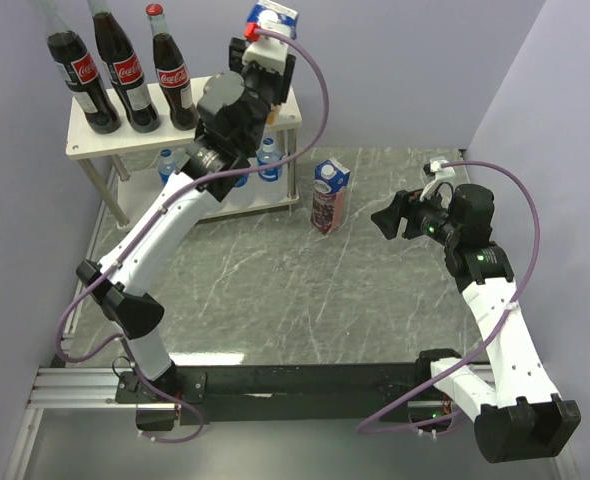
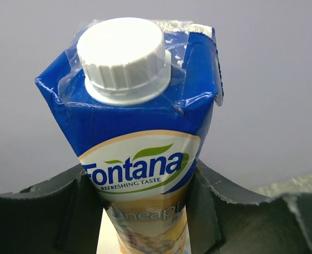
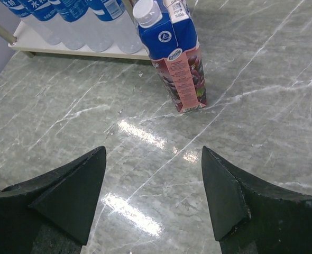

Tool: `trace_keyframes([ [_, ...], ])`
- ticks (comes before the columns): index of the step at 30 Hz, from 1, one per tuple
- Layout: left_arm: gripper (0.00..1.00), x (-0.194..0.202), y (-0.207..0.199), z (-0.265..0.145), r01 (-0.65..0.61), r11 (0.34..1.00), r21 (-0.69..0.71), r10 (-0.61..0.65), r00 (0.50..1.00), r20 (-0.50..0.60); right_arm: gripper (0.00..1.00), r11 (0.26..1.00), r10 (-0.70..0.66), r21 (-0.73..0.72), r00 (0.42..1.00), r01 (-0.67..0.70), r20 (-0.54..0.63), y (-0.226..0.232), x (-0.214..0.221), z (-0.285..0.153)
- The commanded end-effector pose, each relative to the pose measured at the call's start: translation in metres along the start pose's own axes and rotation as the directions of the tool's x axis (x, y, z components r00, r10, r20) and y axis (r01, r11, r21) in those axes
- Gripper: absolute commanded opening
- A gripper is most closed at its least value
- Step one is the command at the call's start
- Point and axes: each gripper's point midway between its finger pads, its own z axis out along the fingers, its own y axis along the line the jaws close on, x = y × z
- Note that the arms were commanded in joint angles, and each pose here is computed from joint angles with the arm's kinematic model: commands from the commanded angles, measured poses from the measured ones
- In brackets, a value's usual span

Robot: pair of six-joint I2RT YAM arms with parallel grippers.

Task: Place and organize the beverage onto the shelf
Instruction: Place the drink on the shelf.

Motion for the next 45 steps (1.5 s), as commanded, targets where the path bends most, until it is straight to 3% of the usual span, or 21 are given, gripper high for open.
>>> trace_keyframes([
  [1,0.00,-0.167,0.082,-0.035,0.259,0.963,-0.071,-0.195,0.858,0.475,0.79,1.000,-0.020,-0.016,1.000,0.020,0.019,0.001,-0.003,0.002],
  [9,0.00,-0.156,0.094,-0.022,0.306,0.948,-0.092,-0.228,0.850,0.475,0.79,1.000,-0.016,-0.009,1.000,0.017,0.018,-0.002,-0.001,0.002],
  [23,0.00,-0.171,0.119,-0.038,0.440,0.890,-0.122,-0.325,0.798,0.507,0.79,1.000,-0.010,-0.017,1.000,0.010,0.010,-0.001,0.002,0.005],
  [39,0.00,-0.130,0.129,-0.035,0.365,0.896,-0.251,-0.238,0.875,0.422,0.79,1.000,-0.010,-0.004,1.000,0.010,0.014,-0.004,0.001,0.004],
  [45,0.00,-0.119,0.140,-0.036,0.364,0.887,-0.286,-0.229,0.881,0.413,0.79,1.000,-0.007,-0.006,1.000,0.007,0.011,-0.003,0.002,0.005],
])
